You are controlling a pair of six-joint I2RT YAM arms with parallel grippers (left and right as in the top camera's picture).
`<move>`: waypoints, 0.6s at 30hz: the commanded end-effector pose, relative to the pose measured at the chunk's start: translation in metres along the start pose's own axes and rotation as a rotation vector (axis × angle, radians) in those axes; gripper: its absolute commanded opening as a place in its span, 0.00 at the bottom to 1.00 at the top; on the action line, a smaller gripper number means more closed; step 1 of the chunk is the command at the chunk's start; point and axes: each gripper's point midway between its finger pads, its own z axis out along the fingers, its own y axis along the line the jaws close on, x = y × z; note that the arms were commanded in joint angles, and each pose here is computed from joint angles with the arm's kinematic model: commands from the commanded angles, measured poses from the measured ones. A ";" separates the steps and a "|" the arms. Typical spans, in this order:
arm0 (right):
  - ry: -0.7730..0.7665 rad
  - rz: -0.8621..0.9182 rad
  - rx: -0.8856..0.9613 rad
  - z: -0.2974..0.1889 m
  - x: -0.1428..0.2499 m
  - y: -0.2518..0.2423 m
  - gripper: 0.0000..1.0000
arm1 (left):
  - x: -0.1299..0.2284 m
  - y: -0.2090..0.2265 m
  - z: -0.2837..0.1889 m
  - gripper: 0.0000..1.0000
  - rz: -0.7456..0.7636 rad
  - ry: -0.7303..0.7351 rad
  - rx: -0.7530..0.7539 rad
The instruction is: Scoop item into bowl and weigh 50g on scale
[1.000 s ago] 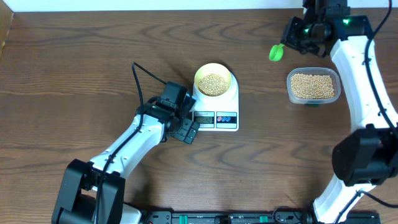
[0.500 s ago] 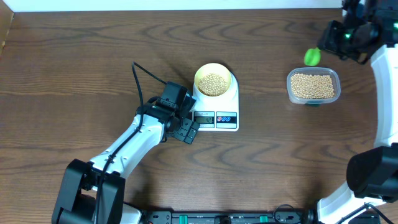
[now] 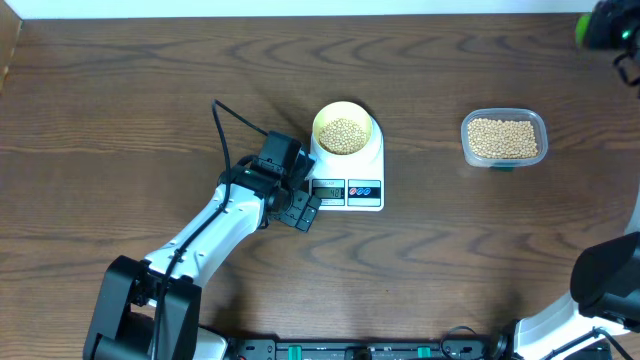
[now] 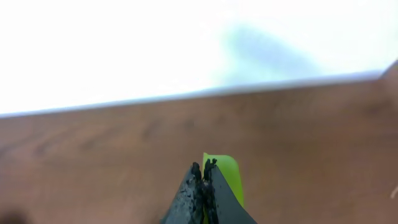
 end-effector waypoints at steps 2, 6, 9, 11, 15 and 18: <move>-0.113 -0.087 0.032 -0.005 -0.031 -0.006 0.01 | 0.003 0.002 0.002 0.98 0.002 0.013 -0.003; -0.194 -0.111 0.043 -0.008 -0.051 -0.007 0.01 | 0.003 0.002 0.002 0.98 0.002 0.013 -0.003; -0.224 -0.103 0.039 -0.009 -0.058 -0.004 0.01 | 0.003 0.002 0.002 0.98 0.002 0.013 -0.003; -0.226 -0.077 0.032 -0.009 -0.059 -0.002 0.01 | 0.003 0.002 0.002 0.98 0.002 0.013 -0.003; -0.188 -0.056 0.015 -0.006 -0.050 0.005 0.01 | 0.003 0.001 0.002 0.98 0.006 0.013 -0.002; -0.102 0.051 -0.004 -0.002 -0.029 0.010 0.01 | 0.003 0.001 0.002 0.98 0.005 0.013 -0.002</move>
